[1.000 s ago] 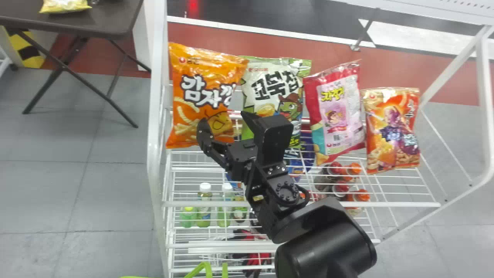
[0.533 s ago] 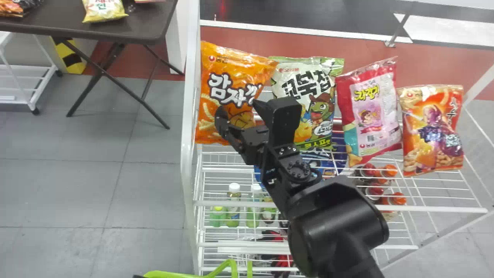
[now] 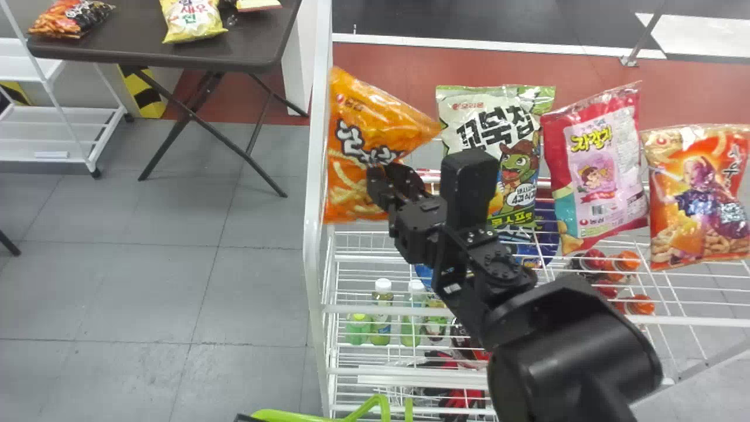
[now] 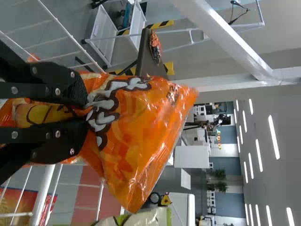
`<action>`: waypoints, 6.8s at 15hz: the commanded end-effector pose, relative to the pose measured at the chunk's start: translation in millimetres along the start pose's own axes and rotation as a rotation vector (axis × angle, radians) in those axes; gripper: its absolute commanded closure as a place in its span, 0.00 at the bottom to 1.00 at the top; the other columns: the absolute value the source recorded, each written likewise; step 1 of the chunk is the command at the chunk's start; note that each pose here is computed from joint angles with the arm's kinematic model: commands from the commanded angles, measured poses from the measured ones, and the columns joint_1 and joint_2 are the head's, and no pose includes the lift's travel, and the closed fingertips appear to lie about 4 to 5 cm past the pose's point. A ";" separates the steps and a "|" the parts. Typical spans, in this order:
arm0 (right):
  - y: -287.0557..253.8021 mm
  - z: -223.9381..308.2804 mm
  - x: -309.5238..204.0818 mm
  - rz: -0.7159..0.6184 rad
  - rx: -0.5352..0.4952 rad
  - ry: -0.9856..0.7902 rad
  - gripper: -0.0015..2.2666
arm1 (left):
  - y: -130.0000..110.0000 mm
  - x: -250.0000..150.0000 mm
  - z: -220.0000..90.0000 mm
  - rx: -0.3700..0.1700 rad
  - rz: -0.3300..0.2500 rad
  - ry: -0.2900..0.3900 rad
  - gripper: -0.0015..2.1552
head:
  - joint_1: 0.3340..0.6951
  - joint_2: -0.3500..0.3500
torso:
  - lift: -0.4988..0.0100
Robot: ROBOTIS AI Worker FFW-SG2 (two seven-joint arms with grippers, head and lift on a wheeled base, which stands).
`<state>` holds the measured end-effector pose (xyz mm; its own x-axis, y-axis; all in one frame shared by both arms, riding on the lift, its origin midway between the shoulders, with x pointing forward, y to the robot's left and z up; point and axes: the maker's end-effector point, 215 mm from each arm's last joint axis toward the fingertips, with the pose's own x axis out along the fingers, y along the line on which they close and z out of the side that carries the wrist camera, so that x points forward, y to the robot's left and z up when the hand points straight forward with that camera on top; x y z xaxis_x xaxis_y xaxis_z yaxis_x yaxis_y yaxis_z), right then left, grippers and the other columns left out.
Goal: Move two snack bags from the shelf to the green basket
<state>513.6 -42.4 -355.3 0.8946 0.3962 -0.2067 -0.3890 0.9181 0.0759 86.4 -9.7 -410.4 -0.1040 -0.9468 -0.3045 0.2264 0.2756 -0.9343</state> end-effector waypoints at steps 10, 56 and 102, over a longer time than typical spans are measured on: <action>-48.5 -7.2 -182.6 0.049 0.101 0.264 0.94 | -1.5 5.5 8.6 0.006 0.009 -0.020 0.97 | 1.00 0.00 | 0.95; 57.5 -146.9 -286.0 0.177 0.153 0.867 0.03 | -19.4 8.6 16.7 0.041 0.015 -0.047 0.97 | 1.00 0.00 | 0.95; -421.1 -22.9 -191.6 -0.448 0.155 0.197 0.08 | -4.2 9.2 22.6 0.023 0.012 -0.037 0.97 | 1.00 0.00 | 0.95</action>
<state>503.1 -498.0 -363.1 0.9057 -0.0226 -0.4232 0.0646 0.9943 0.0851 104.9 -23.0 -405.5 -0.0673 -0.9488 -0.3087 0.2475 0.2838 -0.9264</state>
